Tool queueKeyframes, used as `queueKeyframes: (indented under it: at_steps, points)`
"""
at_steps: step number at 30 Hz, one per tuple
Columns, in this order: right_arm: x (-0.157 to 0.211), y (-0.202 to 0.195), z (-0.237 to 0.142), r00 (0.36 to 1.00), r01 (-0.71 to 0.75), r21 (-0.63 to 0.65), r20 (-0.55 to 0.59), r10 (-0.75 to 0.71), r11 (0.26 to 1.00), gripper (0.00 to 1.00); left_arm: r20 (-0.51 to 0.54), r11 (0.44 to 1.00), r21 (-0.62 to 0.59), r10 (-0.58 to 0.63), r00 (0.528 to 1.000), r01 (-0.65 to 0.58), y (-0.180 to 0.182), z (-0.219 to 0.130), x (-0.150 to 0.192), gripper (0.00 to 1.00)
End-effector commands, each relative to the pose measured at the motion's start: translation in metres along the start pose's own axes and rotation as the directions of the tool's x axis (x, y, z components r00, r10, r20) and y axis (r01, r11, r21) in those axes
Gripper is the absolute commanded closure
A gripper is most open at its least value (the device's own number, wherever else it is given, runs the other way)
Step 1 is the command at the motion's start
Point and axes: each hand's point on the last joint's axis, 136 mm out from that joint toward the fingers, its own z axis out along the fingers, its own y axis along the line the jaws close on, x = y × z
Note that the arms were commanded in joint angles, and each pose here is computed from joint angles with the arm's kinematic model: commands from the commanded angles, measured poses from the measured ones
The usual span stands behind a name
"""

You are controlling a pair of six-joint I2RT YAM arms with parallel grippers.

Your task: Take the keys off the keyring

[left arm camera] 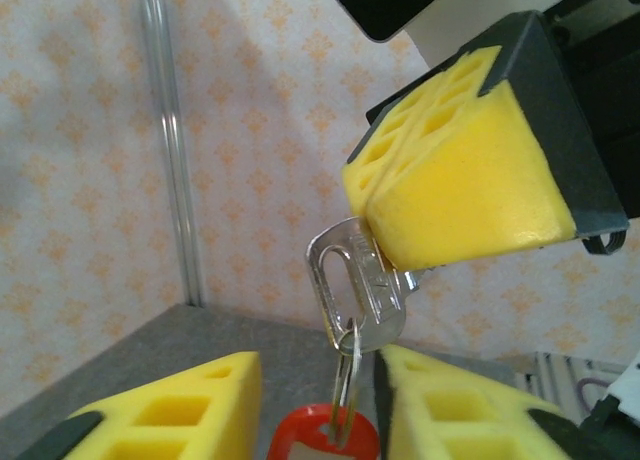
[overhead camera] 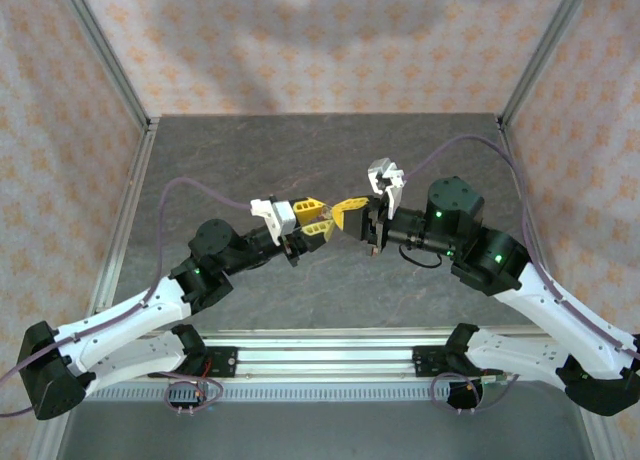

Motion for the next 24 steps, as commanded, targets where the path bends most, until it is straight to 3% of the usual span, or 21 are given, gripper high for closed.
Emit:
queueKeyframes:
  at_steps: [1,24]
  points:
    - [-0.0116,0.0059,-0.0063,0.999,0.004,-0.02,0.047,-0.003,1.0,1.0,0.059,1.0,0.01,0.02,0.998,-0.021,-0.0015,0.0026,-0.017,0.62]
    - [-0.0196,0.0092,-0.0102,0.997,-0.006,-0.026,0.078,0.008,1.0,1.0,0.088,1.0,0.007,0.01,0.996,-0.01,-0.001,0.0089,-0.0132,0.62]
